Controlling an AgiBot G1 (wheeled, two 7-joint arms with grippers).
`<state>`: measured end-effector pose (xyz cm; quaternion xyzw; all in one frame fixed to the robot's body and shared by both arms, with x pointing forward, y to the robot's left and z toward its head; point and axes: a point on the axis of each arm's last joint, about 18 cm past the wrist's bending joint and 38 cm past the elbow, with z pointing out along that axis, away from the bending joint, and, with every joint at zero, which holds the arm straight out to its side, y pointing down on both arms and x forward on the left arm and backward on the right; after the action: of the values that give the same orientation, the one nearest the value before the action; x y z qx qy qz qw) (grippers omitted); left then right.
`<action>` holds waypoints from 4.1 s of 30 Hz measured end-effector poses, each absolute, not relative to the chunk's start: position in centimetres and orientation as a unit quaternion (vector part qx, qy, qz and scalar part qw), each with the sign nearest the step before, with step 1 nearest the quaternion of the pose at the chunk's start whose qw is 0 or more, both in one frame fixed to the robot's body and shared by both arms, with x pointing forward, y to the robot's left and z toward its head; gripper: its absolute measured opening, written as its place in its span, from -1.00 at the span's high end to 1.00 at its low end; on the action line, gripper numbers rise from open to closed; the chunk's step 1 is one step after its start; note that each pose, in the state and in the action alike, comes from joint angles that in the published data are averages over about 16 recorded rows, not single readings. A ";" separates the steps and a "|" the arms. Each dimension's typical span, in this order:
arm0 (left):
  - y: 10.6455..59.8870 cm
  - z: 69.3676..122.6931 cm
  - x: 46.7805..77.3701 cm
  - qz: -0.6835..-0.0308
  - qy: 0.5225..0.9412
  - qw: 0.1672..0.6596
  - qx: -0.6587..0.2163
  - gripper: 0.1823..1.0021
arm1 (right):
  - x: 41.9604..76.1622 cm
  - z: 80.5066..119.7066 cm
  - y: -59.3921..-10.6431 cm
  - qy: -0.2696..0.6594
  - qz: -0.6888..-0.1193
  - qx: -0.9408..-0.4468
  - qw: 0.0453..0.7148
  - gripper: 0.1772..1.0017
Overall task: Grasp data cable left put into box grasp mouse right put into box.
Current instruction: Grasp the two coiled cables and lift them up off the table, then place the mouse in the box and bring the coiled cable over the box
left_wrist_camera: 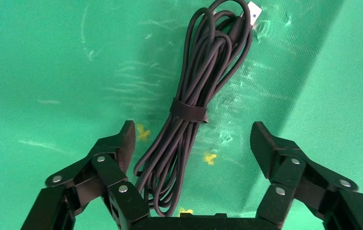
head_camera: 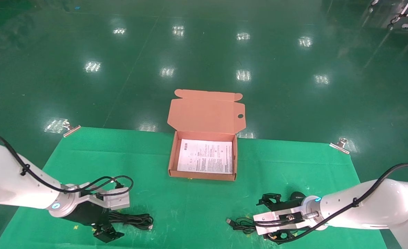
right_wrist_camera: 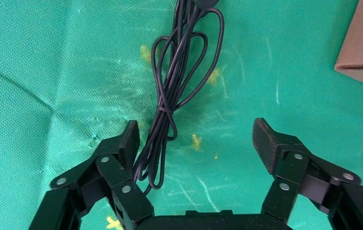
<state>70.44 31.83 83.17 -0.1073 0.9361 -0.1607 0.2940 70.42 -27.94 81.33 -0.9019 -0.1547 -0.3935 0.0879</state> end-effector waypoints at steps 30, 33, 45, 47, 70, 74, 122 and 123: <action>31.9 83.2 70.4 -0.157 0.936 0.297 -0.104 0.59 | 70.3 81.4 -27.9 -0.158 -0.391 -0.902 0.086 0.55; 31.9 83.2 70.4 -0.156 0.936 0.297 -0.104 0.68 | 70.3 81.4 -27.9 -0.159 -0.391 -0.902 0.085 0.68; 33.1 88.0 70.4 -0.136 0.926 0.341 -0.085 0.84 | 70.7 87.1 -29.5 -0.119 -0.442 -0.881 0.119 0.89; 33.3 89.9 70.3 -0.130 0.920 0.362 -0.077 0.84 | 70.8 89.5 -29.8 -0.109 -0.463 -0.870 0.131 0.90; 27.7 110.9 68.3 -0.125 0.770 0.625 0.015 0.86 | 69.4 115.7 -20.0 -0.162 -0.663 -0.682 0.262 0.90; 27.2 112.6 68.3 -0.130 0.755 0.643 0.019 0.86 | 69.3 117.5 -18.6 -0.171 -0.671 -0.670 0.267 0.90; 33.4 105.2 66.8 -0.058 0.810 0.571 -0.118 0.86 | 72.9 104.3 -11.0 -0.201 -0.584 -0.741 0.263 0.90; 33.4 105.2 66.8 -0.058 0.810 0.571 -0.118 0.86 | 72.9 104.0 -10.9 -0.201 -0.582 -0.742 0.264 0.90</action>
<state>66.78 33.39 105.23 -0.1179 0.8102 -0.0576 0.5713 72.89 -10.90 104.01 -0.7425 -0.2009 -0.5821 0.2637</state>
